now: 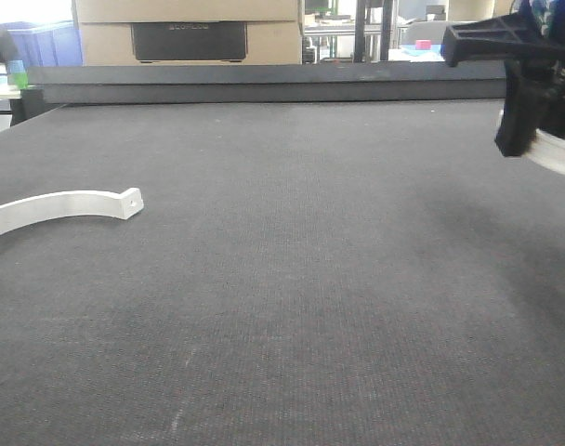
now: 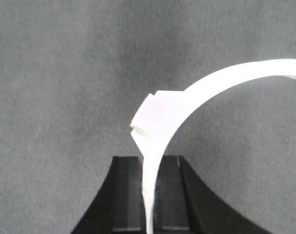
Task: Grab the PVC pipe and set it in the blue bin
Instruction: 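Close both grippers on the white pipe arc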
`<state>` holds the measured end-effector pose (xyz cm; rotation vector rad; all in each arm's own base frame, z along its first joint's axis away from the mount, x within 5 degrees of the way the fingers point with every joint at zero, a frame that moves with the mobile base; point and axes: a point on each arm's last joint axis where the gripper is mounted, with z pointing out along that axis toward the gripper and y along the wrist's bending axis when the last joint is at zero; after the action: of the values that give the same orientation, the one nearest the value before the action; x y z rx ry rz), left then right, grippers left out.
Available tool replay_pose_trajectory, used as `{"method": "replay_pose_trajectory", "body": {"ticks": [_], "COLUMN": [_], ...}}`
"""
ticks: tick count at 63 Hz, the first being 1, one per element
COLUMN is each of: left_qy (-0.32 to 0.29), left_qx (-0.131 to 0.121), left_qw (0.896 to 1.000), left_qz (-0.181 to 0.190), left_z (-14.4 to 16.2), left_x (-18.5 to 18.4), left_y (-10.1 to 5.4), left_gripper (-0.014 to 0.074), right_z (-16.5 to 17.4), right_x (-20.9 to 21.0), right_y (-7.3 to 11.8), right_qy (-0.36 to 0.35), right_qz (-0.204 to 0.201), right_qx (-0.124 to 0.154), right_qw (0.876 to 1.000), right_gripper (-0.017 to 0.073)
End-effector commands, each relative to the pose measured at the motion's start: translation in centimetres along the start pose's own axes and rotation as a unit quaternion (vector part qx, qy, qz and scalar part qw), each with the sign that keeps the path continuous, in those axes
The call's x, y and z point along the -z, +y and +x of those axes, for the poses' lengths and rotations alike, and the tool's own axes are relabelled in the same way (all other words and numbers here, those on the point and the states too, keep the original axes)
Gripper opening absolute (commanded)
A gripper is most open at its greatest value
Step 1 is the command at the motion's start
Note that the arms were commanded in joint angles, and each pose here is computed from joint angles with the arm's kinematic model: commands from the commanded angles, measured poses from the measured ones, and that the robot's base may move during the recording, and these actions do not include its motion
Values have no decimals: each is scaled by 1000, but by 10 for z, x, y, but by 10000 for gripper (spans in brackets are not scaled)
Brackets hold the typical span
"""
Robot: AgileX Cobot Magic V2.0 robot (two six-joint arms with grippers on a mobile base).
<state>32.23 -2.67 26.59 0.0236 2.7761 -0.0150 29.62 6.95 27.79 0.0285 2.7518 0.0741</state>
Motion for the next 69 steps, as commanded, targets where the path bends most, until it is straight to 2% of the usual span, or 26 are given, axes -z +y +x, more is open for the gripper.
{"method": "replay_pose_trajectory", "body": {"ticks": [1, 6, 10, 21, 27, 36, 50, 69], "left_qy": [-2, 10, 24, 38, 38, 44, 88, 109], "left_qx": [-1, -2, -2, -2, -2, 1, 26, 32], "left_qw": [1000, 1000, 1000, 999, 999, 999, 996, 993], "left_qz": [-8, -9, -10, -11, -11, -13, -20, -15], "left_z": [-8, -9, -9, -8, -8, -8, -4, -1], "left_x": [-12, -22, -31, -39, -39, -44, -64, -73], "left_y": [2, 1, 1, 1, 1, 3, 15, 13], "left_gripper": [-111, -109, -71, 196, 288, 297, 297, 288], "right_z": [-1, -1, -1, -2, -3, -4, -4, -4], "right_x": [8, 8, 8, 9, 9, 9, 9, 9], "right_y": [-1, -1, 0, 0, 0, 0, 0, 1], "right_qy": [-10, -11, -13, -18, -22, -27, -27, -31], "right_qz": [1, 1, 0, -1, -2, -4, -4, -5], "right_qx": [12, 16, 18, 18, 18, 18, 18, 18], "right_qw": [1000, 1000, 1000, 1000, 1000, 999, 999, 999], "right_gripper": [-168, -168, -168, -168, -168, -168, -168, -168]}}
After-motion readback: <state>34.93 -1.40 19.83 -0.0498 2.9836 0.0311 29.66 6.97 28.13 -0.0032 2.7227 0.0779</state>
